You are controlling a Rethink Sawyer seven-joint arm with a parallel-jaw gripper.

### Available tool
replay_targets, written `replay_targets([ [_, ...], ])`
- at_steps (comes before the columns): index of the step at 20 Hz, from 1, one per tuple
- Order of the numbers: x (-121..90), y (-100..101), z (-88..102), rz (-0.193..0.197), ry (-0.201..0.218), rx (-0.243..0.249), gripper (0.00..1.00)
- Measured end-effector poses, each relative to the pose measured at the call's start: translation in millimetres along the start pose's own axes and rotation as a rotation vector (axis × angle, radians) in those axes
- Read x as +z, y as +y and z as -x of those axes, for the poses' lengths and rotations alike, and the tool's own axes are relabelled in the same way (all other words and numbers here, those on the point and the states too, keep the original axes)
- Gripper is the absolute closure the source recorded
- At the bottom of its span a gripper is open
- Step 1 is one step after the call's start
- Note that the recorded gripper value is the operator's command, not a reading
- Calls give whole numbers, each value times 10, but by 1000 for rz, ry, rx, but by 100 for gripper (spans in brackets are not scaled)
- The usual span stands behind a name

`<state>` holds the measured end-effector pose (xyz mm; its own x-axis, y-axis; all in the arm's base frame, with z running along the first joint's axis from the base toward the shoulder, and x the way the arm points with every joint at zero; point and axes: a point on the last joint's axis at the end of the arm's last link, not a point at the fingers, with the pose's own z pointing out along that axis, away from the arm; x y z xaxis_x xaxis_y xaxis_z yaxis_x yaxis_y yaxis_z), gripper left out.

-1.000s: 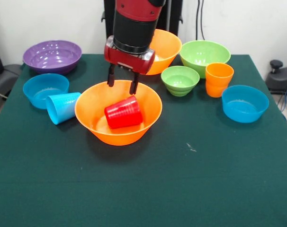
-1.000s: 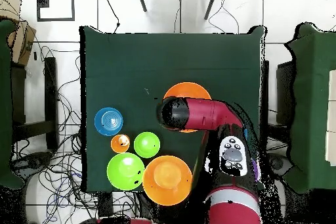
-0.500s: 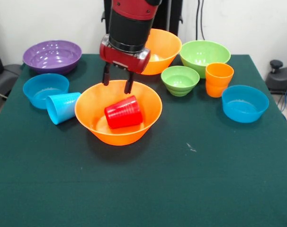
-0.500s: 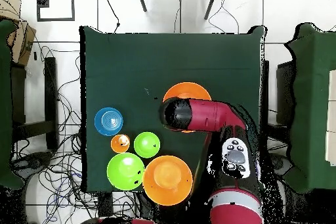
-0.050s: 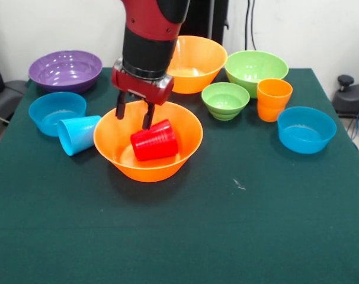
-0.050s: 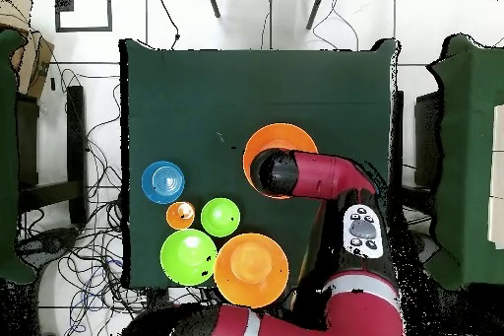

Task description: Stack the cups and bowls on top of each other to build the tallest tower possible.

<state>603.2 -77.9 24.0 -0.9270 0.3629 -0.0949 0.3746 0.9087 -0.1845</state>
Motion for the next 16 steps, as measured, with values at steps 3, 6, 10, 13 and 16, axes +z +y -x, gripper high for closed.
replay_targets([
  [3, 88, 6, -36, -3, 11, -3, 0],
  [6, 121, 16, -53, -4, 16, -5, 0],
  [10, 150, 58, -81, -6, 21, -11, 0],
  [13, 139, 85, -83, -6, 20, -12, 0],
  [16, 122, 128, -87, -4, 19, -11, 0],
])
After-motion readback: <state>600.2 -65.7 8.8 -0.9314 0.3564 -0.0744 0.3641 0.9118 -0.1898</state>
